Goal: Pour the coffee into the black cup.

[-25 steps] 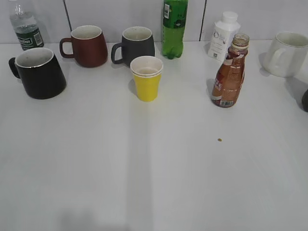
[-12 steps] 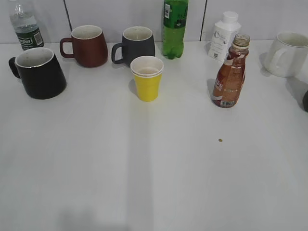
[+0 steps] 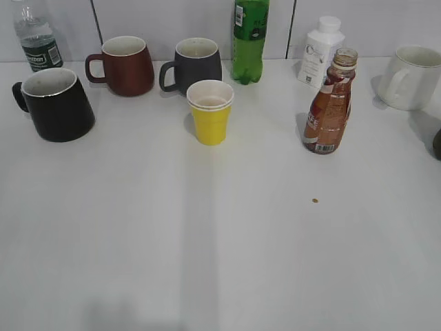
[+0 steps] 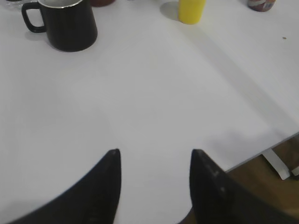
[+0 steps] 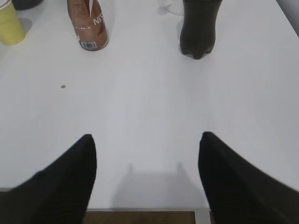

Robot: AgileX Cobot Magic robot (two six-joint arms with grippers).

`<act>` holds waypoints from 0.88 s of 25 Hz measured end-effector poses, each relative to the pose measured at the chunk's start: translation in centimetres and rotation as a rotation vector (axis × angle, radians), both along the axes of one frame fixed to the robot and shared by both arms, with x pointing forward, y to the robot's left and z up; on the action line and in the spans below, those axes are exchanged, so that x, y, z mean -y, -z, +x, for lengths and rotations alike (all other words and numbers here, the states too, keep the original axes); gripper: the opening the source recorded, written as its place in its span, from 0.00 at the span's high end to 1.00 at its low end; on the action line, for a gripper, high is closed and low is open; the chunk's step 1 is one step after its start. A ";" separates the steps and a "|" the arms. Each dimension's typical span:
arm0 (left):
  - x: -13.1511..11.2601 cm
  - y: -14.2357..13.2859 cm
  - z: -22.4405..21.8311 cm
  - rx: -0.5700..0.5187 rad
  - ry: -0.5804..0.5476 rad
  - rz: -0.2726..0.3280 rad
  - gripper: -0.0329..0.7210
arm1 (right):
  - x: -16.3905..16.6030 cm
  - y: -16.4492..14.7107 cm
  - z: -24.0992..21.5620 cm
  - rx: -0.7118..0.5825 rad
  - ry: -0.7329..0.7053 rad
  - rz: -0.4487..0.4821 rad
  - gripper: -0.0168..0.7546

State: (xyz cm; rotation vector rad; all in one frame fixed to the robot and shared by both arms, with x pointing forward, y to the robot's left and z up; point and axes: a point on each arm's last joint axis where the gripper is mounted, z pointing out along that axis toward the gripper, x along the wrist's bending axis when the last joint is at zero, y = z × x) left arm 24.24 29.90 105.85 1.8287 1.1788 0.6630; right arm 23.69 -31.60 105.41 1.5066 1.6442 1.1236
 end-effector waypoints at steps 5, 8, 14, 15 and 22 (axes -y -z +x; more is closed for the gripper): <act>0.0 0.0 0.0 0.000 -0.036 0.000 0.48 | 0.0 0.0 0.0 0.001 0.010 0.000 0.29; 0.0 0.0 0.0 0.000 -0.108 0.000 0.48 | 0.0 0.0 -0.1 0.001 0.062 0.000 0.30; -0.1 0.0 0.0 0.000 -0.262 0.000 0.48 | -0.1 0.0 -0.4 0.001 0.235 0.000 0.30; -0.1 0.0 0.0 0.000 -0.276 0.000 0.48 | -0.1 0.0 -0.4 0.001 0.263 0.000 0.30; -0.1 0.0 0.0 0.003 -0.333 -0.001 0.48 | -0.1 0.0 -0.5 0.001 0.330 0.001 0.30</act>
